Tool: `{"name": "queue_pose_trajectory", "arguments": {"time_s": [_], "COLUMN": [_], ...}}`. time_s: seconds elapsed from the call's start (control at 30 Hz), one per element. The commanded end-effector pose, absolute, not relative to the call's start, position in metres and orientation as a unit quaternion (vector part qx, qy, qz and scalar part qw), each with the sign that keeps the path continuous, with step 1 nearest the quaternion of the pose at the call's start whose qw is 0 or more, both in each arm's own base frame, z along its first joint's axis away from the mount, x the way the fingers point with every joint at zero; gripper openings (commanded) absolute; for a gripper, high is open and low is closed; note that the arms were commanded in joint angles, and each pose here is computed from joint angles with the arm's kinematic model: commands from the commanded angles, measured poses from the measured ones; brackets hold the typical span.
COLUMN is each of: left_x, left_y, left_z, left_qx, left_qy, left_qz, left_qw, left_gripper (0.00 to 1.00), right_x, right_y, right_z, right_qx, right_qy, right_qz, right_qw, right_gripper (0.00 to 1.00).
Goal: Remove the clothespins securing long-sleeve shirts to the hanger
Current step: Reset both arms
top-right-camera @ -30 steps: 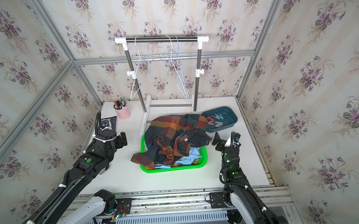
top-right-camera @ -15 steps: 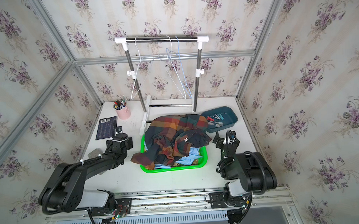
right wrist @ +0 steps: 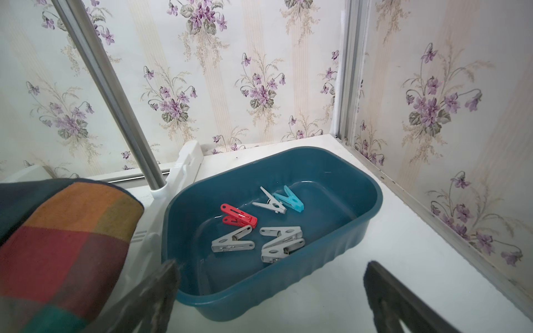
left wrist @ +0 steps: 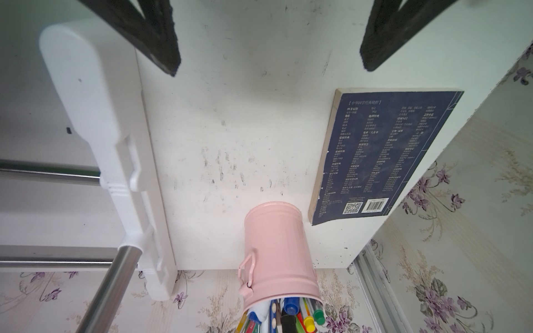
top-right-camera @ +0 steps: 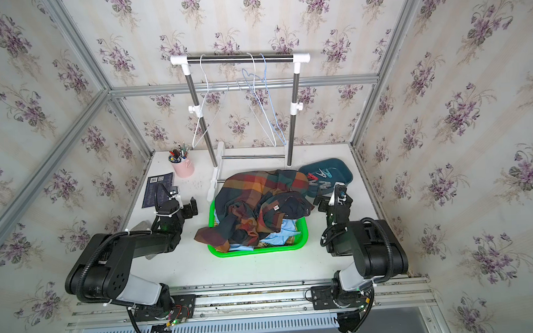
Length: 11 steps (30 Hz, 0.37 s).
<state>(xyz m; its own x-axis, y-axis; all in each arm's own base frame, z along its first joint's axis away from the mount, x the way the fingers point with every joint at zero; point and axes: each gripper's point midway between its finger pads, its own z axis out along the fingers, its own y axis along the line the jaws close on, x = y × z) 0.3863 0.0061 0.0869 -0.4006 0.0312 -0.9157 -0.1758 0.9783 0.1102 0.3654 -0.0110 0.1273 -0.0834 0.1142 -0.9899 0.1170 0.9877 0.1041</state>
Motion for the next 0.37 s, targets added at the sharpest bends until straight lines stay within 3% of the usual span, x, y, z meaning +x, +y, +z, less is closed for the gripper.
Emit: {"name": "queue_pose_trajectory", "arguments": {"time_s": [0.0,0.33], "left_x": [0.3904,0.3925], "left_y": [0.0019,-0.0049], "left_z": [0.0937,0.0928], "left_qx": [-0.034,-0.017], "left_qy": [0.824,0.828], "left_qz": [0.09,0.083], "left_qw": [0.559,0.554], "left_gripper": [0.99,0.99], "right_x": [0.3645,0.3588], "right_y": [-0.014,-0.0078], "right_z": [0.1299,0.1326], "right_qx": [0.08,0.063], "right_qy": [0.731,0.726], "right_qz": [-0.009,0.0], "right_qw": [0.678,0.685], "right_gripper": [1.0,1.0]}}
